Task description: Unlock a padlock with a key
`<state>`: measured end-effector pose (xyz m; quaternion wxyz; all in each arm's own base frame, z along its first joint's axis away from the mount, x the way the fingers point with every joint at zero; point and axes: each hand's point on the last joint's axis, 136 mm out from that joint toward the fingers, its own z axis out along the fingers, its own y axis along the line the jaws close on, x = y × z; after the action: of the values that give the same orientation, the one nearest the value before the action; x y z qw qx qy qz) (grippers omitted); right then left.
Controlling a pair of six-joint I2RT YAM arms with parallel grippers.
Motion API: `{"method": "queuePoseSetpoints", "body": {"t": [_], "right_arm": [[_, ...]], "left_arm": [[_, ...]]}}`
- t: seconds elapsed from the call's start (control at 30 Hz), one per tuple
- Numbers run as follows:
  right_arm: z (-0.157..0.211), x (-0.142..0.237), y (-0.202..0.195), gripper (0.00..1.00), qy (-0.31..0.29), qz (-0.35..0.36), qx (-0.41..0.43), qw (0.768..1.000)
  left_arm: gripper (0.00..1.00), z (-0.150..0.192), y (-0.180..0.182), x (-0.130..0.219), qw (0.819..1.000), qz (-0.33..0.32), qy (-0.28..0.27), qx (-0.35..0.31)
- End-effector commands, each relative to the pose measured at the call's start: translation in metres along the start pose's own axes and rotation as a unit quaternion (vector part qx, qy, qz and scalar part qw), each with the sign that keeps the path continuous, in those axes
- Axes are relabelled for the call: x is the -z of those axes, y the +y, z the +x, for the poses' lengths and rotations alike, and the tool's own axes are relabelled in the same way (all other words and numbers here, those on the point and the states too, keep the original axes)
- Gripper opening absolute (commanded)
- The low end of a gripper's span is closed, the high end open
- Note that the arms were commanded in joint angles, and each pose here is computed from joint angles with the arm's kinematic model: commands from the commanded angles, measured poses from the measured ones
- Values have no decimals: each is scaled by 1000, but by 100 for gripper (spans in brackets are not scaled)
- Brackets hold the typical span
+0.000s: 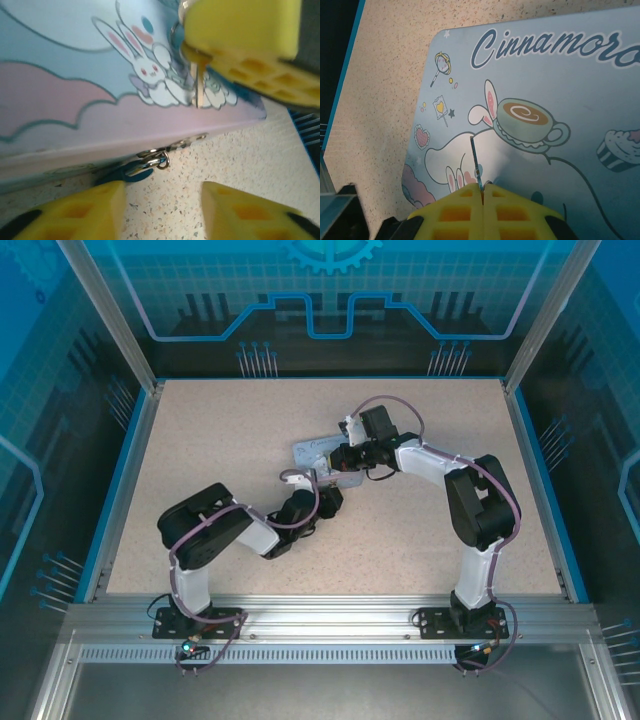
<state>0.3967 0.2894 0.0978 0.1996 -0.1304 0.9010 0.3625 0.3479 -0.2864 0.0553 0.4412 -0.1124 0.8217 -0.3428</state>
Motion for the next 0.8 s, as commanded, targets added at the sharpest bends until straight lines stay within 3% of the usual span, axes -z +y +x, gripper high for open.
{"method": "queuePoseSetpoints", "body": {"t": [0.0, 0.13, 0.3, 0.77], "right_arm": [[8, 0, 3, 0, 8, -14, -5, 1000], [-8, 19, 14, 0, -20, -26, 16, 999], [-32, 41, 16, 0, -61, -54, 19, 996], [-39, -10, 10, 0, -16, -79, 16, 997]], "left_arm": [[55, -8, 9, 11, 999, -31, -17, -35], [63, -13, 17, 16, 997, -56, -22, -54], [66, -26, 30, 19, 996, -64, -33, -45], [75, -48, 23, 44, 995, -49, -55, -63]]}}
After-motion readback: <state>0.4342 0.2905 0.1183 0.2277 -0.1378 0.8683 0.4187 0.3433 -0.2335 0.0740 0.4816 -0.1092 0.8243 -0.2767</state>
